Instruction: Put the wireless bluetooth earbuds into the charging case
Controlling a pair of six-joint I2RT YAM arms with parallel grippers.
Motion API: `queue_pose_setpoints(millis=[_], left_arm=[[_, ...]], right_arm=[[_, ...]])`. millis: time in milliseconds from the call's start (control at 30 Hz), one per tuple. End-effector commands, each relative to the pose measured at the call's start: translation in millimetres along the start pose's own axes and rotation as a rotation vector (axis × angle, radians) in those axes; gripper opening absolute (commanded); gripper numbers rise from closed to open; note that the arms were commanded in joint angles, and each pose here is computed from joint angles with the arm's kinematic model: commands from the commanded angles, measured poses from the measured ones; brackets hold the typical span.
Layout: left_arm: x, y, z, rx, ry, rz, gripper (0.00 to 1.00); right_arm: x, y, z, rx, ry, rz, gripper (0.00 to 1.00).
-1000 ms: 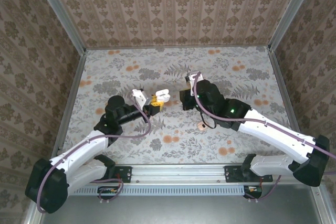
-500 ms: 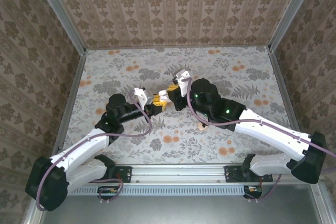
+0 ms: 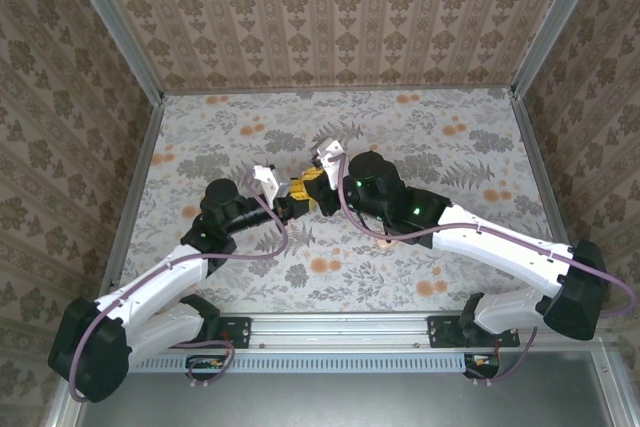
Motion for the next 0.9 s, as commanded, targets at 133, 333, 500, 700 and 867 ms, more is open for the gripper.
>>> queue_pose_setpoints(millis=[133,333,500,700,867], left_arm=[[-8,1,20,-0.061,-0.021,-0.029,0.00],[-2,1,23,-0.080,-0.018,0.004,0.00],[-1,1,26,-0.091,-0.014,0.010,0.00],[1,1,27,-0.099,-0.010,0.024,0.00],[2,1,27,-0.098,-0.011,0.030,0.00]], right_arm=[[10,-2,13,-0.045,-0.002,0.047,0.01],[14,-1,-4,-0.031,-0.005,0.077,0.01],[21,0,-11,-0.025,-0.009,0.122,0.03],[21,0,-20,-0.004,-0.019,0.124,0.09],[16,3,-14,0.002,-0.051,0.093,0.25]])
Point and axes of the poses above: each hand's point on the last joint's axis, 136 mm out from that joint toward the fingers, its own y axis back along the fingers, its own x axis along the line the jaws close on, z = x × y, the point moved 1 cm from there along y, back along the fingers, and after that the axes turned 4 degrees about y, right-handed, at the moved point
